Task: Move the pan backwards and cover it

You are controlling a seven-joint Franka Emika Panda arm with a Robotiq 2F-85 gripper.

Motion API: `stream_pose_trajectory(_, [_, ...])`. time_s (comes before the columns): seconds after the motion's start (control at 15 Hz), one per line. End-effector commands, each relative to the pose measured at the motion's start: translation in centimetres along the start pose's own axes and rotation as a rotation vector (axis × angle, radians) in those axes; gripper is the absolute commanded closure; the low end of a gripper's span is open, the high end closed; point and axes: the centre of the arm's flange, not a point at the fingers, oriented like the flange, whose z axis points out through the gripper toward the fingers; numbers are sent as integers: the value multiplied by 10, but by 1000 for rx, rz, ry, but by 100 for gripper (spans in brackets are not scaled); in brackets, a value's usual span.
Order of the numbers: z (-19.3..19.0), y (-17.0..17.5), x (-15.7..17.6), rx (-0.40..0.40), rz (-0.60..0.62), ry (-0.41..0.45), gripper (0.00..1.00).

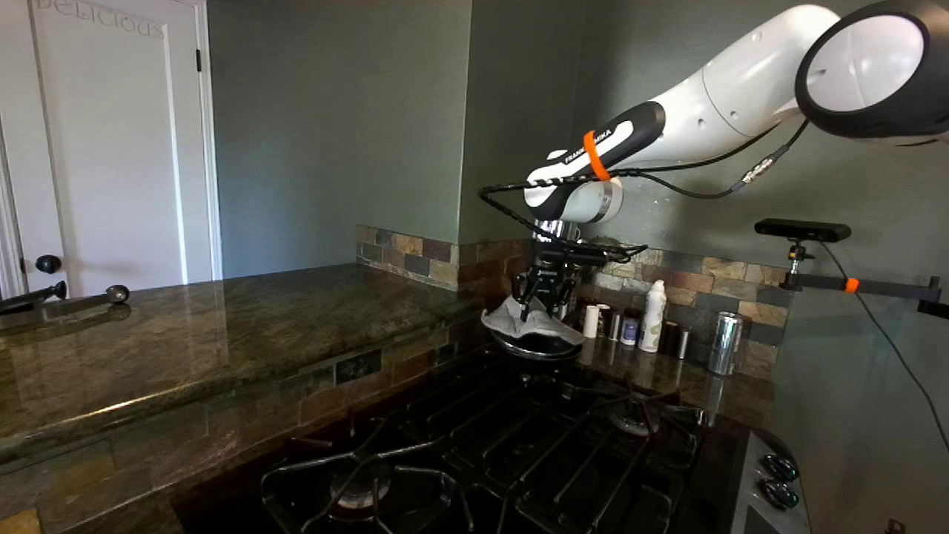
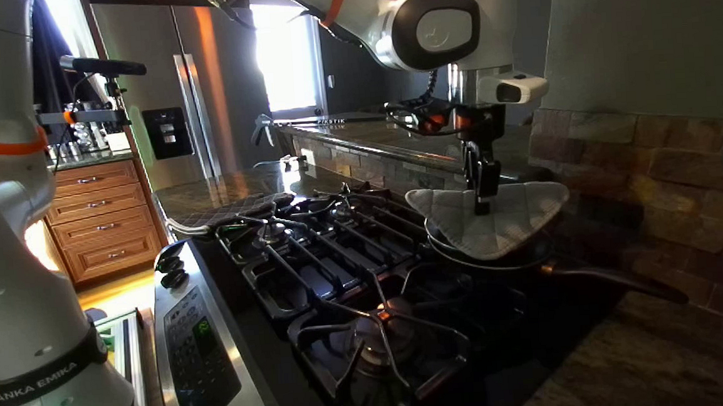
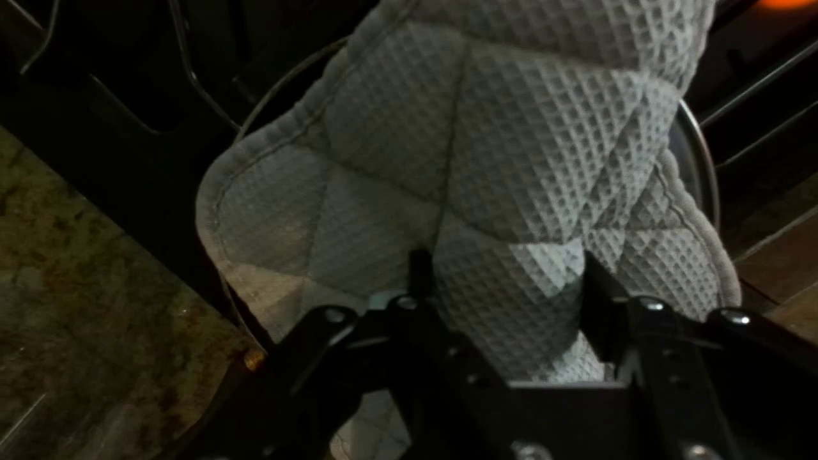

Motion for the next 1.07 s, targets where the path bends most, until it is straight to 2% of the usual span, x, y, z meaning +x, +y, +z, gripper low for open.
stream_pose_trajectory(0.0, [-5, -2, 8, 4, 36, 5, 70])
stream_pose_trajectory(1.0, [4, 2, 14, -24, 91, 4, 70])
